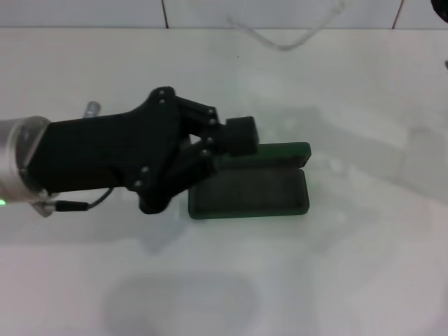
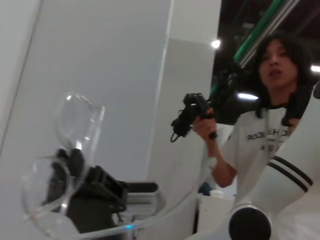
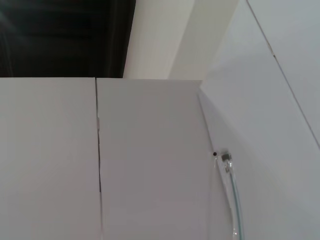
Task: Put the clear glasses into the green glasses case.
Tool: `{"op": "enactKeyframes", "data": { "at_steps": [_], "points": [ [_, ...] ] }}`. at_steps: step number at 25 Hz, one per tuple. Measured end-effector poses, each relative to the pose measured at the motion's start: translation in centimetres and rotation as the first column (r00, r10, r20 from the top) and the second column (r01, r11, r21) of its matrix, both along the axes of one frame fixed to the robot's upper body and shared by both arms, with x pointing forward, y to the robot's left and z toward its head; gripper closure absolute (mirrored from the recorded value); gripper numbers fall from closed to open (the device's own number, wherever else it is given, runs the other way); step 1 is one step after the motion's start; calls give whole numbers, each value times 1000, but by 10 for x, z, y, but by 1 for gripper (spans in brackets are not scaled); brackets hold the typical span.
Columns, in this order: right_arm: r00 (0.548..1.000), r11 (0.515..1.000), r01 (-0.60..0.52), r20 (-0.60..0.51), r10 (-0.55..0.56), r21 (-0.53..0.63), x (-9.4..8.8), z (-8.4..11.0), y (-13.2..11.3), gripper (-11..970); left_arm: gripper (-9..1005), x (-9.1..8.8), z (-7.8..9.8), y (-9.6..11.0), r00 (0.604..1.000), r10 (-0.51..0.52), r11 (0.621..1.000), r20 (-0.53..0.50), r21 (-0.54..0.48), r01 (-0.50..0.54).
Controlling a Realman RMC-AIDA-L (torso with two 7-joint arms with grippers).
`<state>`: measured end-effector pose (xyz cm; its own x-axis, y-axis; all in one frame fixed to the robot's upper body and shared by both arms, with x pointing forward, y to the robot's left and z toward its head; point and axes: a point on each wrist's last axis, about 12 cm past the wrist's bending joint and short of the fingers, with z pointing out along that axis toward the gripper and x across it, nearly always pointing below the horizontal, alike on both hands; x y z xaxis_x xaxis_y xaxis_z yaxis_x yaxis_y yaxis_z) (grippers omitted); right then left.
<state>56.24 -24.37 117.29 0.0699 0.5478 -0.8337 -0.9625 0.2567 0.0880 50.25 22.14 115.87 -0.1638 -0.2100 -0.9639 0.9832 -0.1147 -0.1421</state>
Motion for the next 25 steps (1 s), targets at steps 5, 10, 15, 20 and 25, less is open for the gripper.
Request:
{"op": "enactKeyframes", "data": {
  "at_steps": [5,10,15,20,25],
  "points": [
    [1000,999,-11,-17,10,-43,6,-2,11,878,971,3,1,-9,1000,-22,999,21,-37,23],
    [999,994,-45,-30,42,-99,7,-6,22,878,971,4,4,-9,999,-6,998,42,-62,9],
    [996,986,-84,-46,78,-143,7,-10,32,878,971,3,3,-7,999,3,998,41,-65,0],
    [993,980,-112,-55,104,-164,5,-13,37,878,971,2,0,-6,999,14,998,36,-69,-11],
    [988,970,-147,-69,136,-194,1,-17,41,878,971,2,-3,-6,999,22,997,28,-78,-20]
  ]
}}
